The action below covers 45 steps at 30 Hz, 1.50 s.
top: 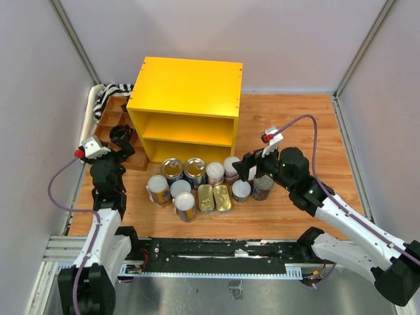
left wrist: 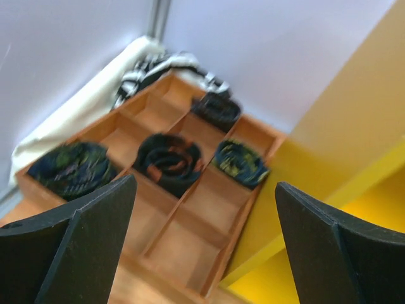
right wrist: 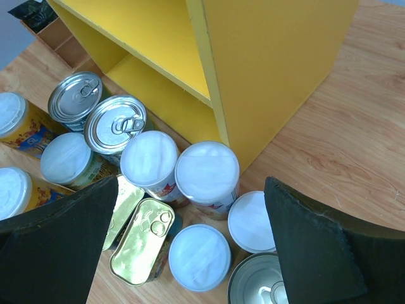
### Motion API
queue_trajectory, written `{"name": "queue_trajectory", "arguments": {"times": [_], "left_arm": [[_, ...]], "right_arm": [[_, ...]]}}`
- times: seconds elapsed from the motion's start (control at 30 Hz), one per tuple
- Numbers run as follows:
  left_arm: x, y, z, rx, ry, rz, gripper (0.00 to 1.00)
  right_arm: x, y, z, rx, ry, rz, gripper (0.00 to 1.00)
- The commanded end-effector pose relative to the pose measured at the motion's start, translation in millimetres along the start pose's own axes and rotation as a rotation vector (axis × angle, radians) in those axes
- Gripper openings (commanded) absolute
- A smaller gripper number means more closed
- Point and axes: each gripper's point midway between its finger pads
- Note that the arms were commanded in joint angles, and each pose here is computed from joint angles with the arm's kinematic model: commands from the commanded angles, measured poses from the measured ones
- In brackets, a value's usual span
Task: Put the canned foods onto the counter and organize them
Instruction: Adjust the counter at the center of the board.
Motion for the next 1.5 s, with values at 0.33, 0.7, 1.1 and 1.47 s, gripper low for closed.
{"name": "queue_trajectory", "arguments": {"times": [0.33, 0.7, 1.1, 1.47], "left_arm": [[69.0, 45.0, 15.9, 0.068, 0.002, 0.152, 0.94], [78.6, 78.7, -22.8, 0.120, 0.116, 0.239, 0.92], [62.9, 76.1, -55.8, 0.138, 0.229, 0.242, 0.93], [100.9, 82.1, -0.3, 0.133, 0.000, 0.299, 0.93]], "right_arm": [[-8.5, -18.1, 1.0, -0.037, 0.003, -0.059, 0.98], [0.9, -14.1, 1.6, -0.050, -0.002, -0.034, 0.99], [3.2, -11.8, 2.3, -0.051, -0.007, -0.027, 0.99], [3.7, -14.7, -4.1, -0.054, 0.029, -0.034, 0.99]]}}
Point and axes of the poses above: each gripper's point midway between its finger pads, its own x axis out along the fingers, its own z axis along the line the jaws close on, y = z × x, and after that the axes turned 10 degrees about -x, right-handed
